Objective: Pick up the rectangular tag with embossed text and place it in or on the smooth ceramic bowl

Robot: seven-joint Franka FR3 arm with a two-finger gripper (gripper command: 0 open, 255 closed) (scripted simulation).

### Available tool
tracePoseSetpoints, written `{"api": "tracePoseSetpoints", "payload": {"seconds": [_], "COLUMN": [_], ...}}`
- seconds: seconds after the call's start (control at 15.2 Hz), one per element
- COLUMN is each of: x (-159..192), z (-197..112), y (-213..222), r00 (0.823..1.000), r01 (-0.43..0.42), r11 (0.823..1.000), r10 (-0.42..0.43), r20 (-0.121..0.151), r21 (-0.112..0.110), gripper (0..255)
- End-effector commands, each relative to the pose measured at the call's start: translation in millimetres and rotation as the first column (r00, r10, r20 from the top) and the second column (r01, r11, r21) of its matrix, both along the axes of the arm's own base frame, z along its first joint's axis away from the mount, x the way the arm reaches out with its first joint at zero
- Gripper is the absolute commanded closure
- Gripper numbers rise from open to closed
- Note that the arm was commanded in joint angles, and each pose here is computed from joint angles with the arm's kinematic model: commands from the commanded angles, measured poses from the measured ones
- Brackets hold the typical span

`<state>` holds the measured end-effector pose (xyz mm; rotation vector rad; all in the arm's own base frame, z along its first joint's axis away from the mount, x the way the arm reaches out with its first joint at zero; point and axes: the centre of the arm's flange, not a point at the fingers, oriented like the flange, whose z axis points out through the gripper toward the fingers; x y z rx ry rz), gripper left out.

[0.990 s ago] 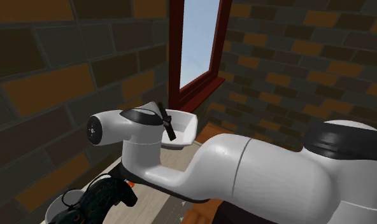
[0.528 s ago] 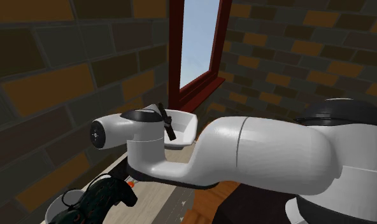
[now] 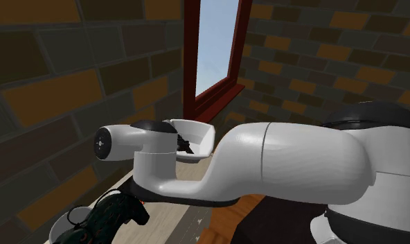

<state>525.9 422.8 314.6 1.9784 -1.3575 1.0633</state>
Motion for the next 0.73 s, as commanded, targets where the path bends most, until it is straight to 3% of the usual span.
{"api": "tracePoseSetpoints", "payload": {"seconds": [0.0,0.13,0.66], "x": [-5,-12,-12], "z": [11,24,24], "y": [18,36,36], "r00": [1.000,1.000,1.000], "r01": [0.000,0.000,0.000], "r11": [1.000,1.000,1.000], "r10": [0.000,0.000,0.000], "r20": [-0.001,-0.001,-0.001], "r21": [0.002,0.002,0.002], "gripper": [0,0,0]}}
